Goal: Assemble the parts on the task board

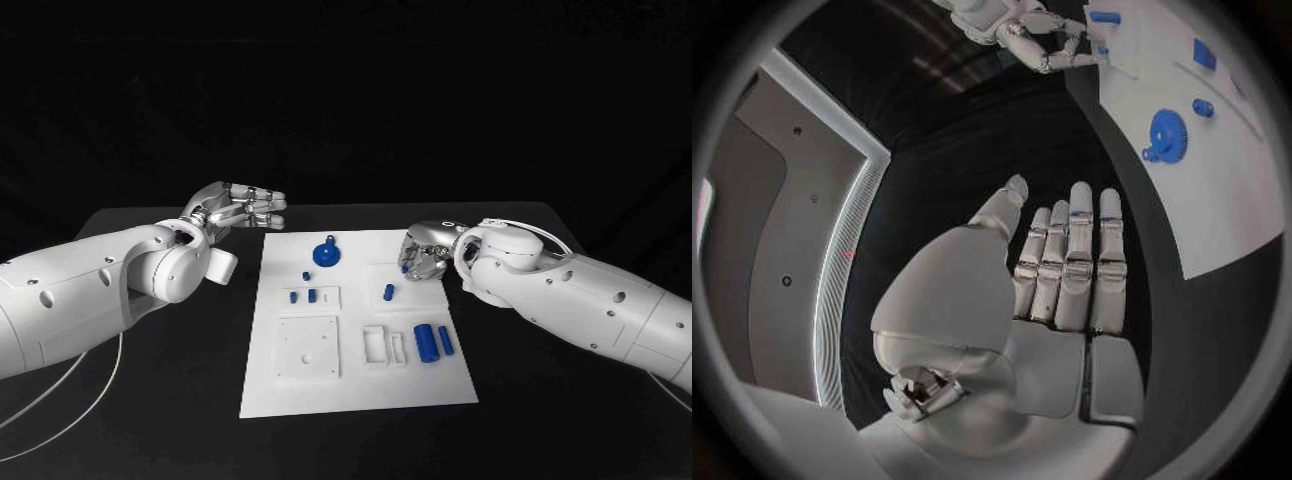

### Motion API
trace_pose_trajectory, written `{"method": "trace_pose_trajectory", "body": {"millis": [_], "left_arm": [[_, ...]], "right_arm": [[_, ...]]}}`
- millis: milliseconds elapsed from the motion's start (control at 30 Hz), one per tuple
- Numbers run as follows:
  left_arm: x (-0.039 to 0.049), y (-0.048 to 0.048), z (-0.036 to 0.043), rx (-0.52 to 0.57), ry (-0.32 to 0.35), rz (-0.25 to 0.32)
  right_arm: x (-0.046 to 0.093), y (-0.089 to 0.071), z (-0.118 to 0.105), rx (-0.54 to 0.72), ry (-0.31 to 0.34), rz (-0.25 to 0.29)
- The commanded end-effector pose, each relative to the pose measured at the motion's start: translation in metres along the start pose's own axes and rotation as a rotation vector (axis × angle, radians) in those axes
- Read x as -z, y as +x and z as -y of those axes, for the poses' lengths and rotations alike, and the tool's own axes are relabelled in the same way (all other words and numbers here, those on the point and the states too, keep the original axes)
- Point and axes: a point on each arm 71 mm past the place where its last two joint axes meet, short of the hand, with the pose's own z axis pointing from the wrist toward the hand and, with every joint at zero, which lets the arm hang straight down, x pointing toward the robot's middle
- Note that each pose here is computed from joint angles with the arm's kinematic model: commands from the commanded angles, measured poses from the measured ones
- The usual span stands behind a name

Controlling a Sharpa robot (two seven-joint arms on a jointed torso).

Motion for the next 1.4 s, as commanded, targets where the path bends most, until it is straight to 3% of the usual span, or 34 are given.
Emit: {"method": "trace_pose_trajectory", "body": {"millis": [33,900,1400], "left_arm": [[-0.001,0.0018,0.0021,0.009,0.015,-0.001],[-0.0013,0.003,0.0017,0.011,0.008,-0.009],[-0.0016,0.0027,0.0016,0.01,0.008,-0.006]], "right_arm": [[-0.001,0.004,-0.002,0.025,-0.004,-0.009],[-0.006,0.021,-0.009,0.116,0.012,-0.005],[-0.005,0.021,-0.011,0.111,0.006,0.038]]}}
